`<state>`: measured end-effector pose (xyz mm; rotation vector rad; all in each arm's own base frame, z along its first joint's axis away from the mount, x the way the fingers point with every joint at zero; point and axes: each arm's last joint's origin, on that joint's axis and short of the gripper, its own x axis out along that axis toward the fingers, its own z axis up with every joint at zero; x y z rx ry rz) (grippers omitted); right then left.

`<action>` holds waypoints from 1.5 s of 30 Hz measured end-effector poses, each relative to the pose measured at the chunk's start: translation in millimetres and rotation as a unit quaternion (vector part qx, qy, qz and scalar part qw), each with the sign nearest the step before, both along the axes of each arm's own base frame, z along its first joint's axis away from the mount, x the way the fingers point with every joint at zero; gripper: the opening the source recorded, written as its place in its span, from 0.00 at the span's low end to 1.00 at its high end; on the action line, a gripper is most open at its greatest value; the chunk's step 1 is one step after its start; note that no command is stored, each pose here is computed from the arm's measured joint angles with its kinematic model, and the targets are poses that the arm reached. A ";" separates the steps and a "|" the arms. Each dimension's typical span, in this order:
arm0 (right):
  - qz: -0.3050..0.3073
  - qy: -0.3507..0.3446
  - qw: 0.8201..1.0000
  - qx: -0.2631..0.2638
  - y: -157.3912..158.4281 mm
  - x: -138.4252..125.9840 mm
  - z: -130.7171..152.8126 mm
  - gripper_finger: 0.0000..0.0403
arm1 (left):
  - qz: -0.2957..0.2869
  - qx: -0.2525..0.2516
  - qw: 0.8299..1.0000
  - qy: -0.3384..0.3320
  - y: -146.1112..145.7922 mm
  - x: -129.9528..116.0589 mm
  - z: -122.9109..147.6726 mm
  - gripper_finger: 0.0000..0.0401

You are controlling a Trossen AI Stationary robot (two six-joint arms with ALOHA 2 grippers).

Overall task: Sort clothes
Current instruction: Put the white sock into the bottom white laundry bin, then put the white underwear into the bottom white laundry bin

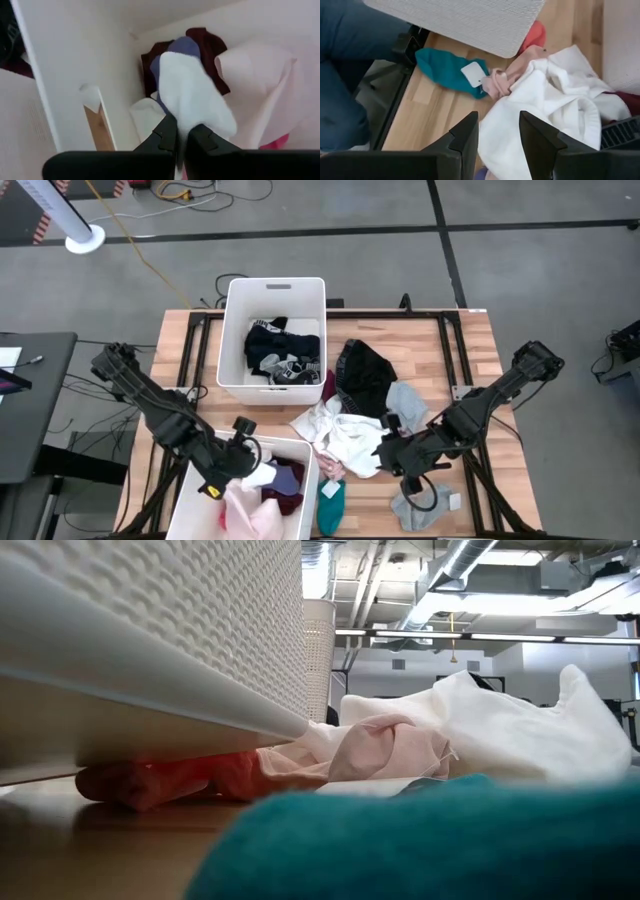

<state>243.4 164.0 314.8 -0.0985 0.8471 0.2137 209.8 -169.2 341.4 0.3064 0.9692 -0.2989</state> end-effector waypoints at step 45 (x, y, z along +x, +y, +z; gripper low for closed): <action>-0.017 -0.003 1.000 -0.006 -6.3 4.5 -0.5 0.38 | -0.032 -0.061 0.998 -0.006 -4.7 0.3 18.3 0.47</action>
